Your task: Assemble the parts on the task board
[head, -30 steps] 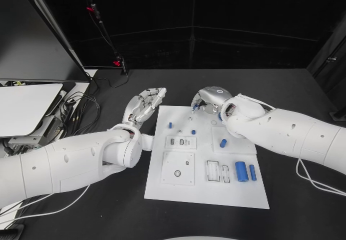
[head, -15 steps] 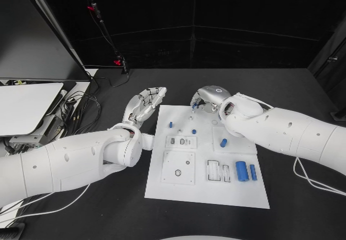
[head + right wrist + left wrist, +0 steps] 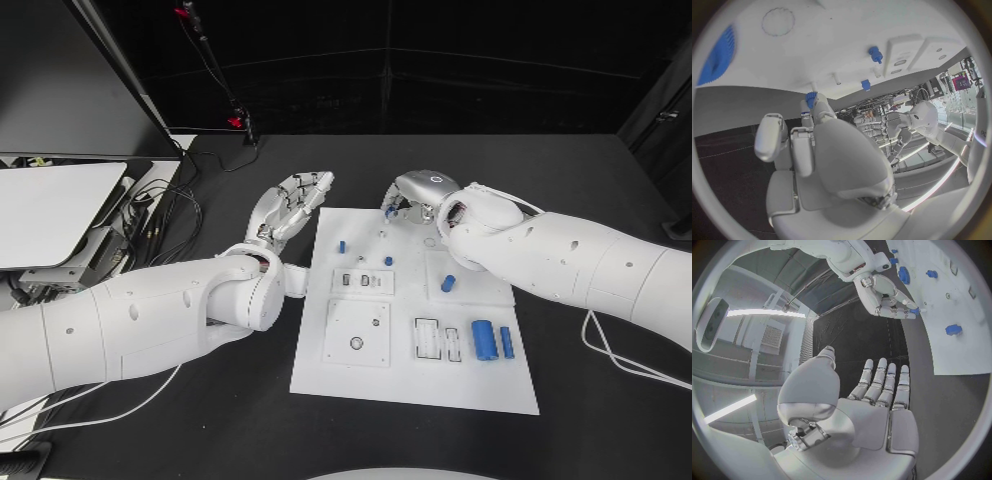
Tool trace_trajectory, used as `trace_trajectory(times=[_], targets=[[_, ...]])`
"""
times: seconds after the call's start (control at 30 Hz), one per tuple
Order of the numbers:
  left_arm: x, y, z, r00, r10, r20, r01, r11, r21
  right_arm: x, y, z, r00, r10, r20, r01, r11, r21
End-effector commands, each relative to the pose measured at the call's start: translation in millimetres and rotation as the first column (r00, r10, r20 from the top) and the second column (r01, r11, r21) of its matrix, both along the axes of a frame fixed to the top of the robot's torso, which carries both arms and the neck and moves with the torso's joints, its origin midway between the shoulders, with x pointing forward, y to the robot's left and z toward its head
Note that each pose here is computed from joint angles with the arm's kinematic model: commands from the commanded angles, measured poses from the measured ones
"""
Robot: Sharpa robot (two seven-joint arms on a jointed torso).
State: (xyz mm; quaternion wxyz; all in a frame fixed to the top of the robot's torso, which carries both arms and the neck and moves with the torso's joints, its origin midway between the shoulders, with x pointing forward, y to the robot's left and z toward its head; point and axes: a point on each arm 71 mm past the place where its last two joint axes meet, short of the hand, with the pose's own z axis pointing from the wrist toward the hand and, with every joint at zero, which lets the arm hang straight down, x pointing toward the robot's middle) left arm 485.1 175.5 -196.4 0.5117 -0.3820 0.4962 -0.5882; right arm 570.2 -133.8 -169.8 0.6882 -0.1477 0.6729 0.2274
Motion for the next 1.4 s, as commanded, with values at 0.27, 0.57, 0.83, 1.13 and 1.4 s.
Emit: trace_trajectory(times=[0.27, 0.57, 0.83, 1.13, 1.4], targets=[[-7.7, -0.3, 21.8, 0.952, -0.02, 0.306, 0.038, 0.998, -0.053, 0.9, 2.9, -2.5, 0.999, -0.002, -0.034, 0.001, 1.0, -0.019], [-7.3, 0.5, 21.6, 0.952, -0.017, 0.304, 0.034, 0.998, -0.051, 0.4, 5.5, -2.9, 0.999, 0.006, -0.034, -0.007, 1.0, -0.016], [-7.0, 0.0, 21.3, 0.954, -0.017, 0.3, 0.033, 0.998, -0.05, 1.0, 6.3, -4.8, 0.999, 0.001, -0.051, -0.002, 1.0, -0.024], [-6.8, 0.4, 21.2, 0.955, -0.016, 0.297, 0.032, 0.998, -0.049, 1.1, 5.2, -6.4, 0.998, -0.005, -0.067, 0.004, 1.0, -0.023], [-6.6, 1.5, 21.1, 0.955, -0.013, 0.297, 0.028, 0.998, -0.048, -0.2, 4.7, -7.9, 0.996, -0.007, -0.086, 0.004, 0.999, -0.032]])
